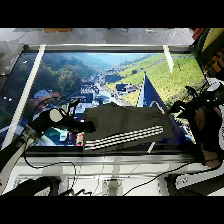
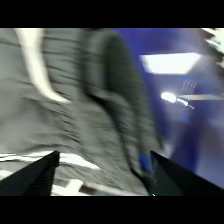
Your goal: Fold the clothes and pants, and hang the long-sleeved shirts on hangers.
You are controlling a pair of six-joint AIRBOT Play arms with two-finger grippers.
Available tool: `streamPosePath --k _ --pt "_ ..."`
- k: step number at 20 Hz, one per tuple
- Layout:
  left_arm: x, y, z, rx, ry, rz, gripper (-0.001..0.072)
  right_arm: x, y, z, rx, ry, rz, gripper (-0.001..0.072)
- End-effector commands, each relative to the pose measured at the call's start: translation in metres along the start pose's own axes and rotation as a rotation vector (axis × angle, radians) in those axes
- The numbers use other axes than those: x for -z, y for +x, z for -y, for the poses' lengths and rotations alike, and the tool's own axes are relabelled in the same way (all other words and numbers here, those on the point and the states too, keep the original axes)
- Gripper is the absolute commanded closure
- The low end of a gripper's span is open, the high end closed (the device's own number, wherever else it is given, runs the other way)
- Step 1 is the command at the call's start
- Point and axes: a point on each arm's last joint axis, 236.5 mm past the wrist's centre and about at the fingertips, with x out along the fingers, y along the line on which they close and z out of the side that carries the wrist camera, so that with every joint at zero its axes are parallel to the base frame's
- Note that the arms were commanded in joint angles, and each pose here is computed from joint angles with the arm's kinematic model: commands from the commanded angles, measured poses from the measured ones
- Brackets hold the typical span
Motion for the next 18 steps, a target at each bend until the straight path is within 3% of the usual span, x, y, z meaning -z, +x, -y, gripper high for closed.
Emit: streamPosePath --k 1,3,10,16,18 --pt "-0.006 0.000 -0.001 -0.002 -0.001 0.024 0.0007 -0.030 0.005 0.012 0.022 -0.084 0.111 0.0016" --pt "-0.006 0.000 0.000 -0.002 -0.001 0.024 0.0008 -0.039 0.010 0.018 0.071 -0.076 0.135 0.0023" --pt "-0.010 0.000 -0.001 -0.005 0.000 0.043 0.0008 0.000 0.059 0.010 -0.025 -0.026 -0.126 0.0027" --pt "-0.033 -0.002 -0.005 -0.021 0.004 0.139 0.0008 0.010 0.076 -0.026 -0.164 -0.184 -0.174 0.0054" --pt "-0.038 -0.003 -0.006 -0.024 0.005 0.160 0.0009 0.018 0.089 -0.050 -0.217 -0.264 -0.200 0.0103"
